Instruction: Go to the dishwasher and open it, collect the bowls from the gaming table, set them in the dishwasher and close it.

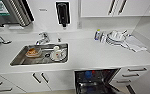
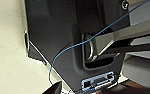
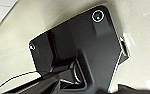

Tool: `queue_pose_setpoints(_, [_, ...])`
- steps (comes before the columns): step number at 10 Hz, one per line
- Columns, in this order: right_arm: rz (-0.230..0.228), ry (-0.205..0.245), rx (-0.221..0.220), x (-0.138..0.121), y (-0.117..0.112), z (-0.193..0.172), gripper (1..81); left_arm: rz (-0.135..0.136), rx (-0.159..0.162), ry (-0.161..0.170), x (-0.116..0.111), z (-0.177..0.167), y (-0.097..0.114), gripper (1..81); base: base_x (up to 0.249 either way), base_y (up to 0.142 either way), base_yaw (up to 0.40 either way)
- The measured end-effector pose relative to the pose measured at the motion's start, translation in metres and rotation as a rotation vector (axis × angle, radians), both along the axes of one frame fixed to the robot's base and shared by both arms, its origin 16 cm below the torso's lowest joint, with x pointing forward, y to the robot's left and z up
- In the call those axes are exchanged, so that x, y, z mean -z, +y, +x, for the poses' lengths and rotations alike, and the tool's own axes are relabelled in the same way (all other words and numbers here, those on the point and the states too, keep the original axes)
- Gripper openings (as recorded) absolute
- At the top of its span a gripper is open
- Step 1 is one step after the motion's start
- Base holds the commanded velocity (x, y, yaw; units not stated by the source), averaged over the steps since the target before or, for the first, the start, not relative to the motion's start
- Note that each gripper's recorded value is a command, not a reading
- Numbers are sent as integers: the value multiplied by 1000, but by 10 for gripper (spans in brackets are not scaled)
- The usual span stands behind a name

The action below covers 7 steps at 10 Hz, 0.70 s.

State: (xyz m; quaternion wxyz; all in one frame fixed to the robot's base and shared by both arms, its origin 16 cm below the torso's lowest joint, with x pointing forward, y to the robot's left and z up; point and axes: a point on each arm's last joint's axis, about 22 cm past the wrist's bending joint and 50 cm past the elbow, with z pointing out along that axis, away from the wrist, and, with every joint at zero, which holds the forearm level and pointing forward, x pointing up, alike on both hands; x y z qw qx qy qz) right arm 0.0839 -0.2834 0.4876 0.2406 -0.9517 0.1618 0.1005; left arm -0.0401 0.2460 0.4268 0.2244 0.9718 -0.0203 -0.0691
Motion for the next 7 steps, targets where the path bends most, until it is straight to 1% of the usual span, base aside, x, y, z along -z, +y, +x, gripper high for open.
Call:
queue_pose_setpoints(1, [-11,-17,2,6,-3,6,811,-1,0,-12,3,9,-1,811,0,0,0])
queue_pose_setpoints(2, [-11,-30,1,11,0,8,811,-2,0,-24,6,19,-2,811,0,0,0])
queue_pose_setpoints(4, [21,-30,4,16,26,-4,811,-2,-1,-50,14,39,-2,811,0,0,0])
queue_pose_setpoints(5, [26,-35,5,21,33,-5,811,1,1,-63,18,48,-2,811,0,0,0])
queue_pose_setpoints(7, [3,-65,-1,37,30,8,811,4,1,-89,27,68,-2,811,0,0,0])
